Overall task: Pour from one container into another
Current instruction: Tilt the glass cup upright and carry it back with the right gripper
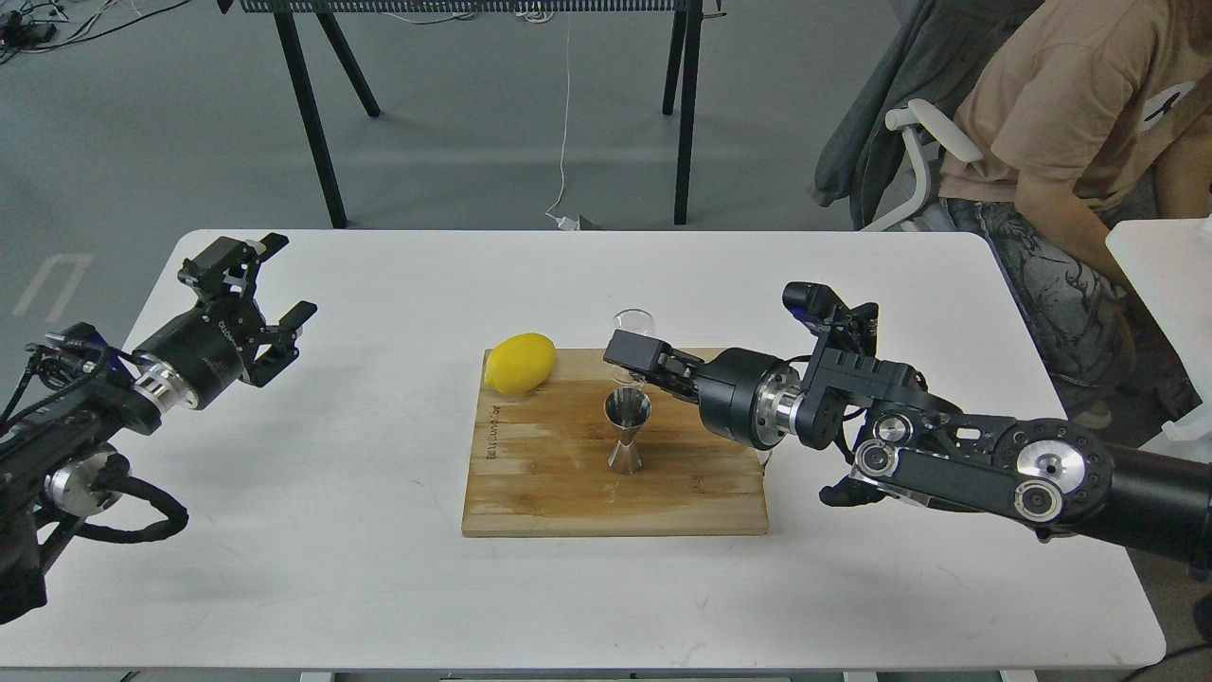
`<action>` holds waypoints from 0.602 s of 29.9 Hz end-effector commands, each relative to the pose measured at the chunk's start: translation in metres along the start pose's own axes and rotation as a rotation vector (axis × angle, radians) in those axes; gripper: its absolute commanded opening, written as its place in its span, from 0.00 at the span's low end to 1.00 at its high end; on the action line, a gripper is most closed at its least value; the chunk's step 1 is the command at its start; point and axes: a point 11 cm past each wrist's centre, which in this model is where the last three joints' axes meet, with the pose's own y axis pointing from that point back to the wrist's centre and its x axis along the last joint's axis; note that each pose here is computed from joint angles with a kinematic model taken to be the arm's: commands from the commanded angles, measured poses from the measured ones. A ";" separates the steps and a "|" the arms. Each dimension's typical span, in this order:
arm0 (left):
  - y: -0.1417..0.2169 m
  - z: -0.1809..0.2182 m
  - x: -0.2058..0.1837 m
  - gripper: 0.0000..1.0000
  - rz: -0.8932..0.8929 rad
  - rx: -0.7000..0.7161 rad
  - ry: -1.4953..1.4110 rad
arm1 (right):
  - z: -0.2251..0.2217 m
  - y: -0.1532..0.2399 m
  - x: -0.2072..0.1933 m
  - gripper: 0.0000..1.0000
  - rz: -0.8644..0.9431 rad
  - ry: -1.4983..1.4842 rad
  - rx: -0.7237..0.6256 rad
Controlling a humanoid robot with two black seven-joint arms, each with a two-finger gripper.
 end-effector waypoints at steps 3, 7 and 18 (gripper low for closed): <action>0.000 0.000 0.000 0.95 0.000 0.000 0.000 | 0.000 0.000 -0.002 0.39 -0.010 0.025 0.000; 0.000 0.000 -0.001 0.95 -0.001 0.000 0.001 | 0.003 0.000 -0.006 0.39 -0.021 0.044 -0.006; 0.000 0.000 -0.001 0.95 -0.001 0.000 0.001 | 0.004 0.000 -0.006 0.39 -0.022 0.052 -0.007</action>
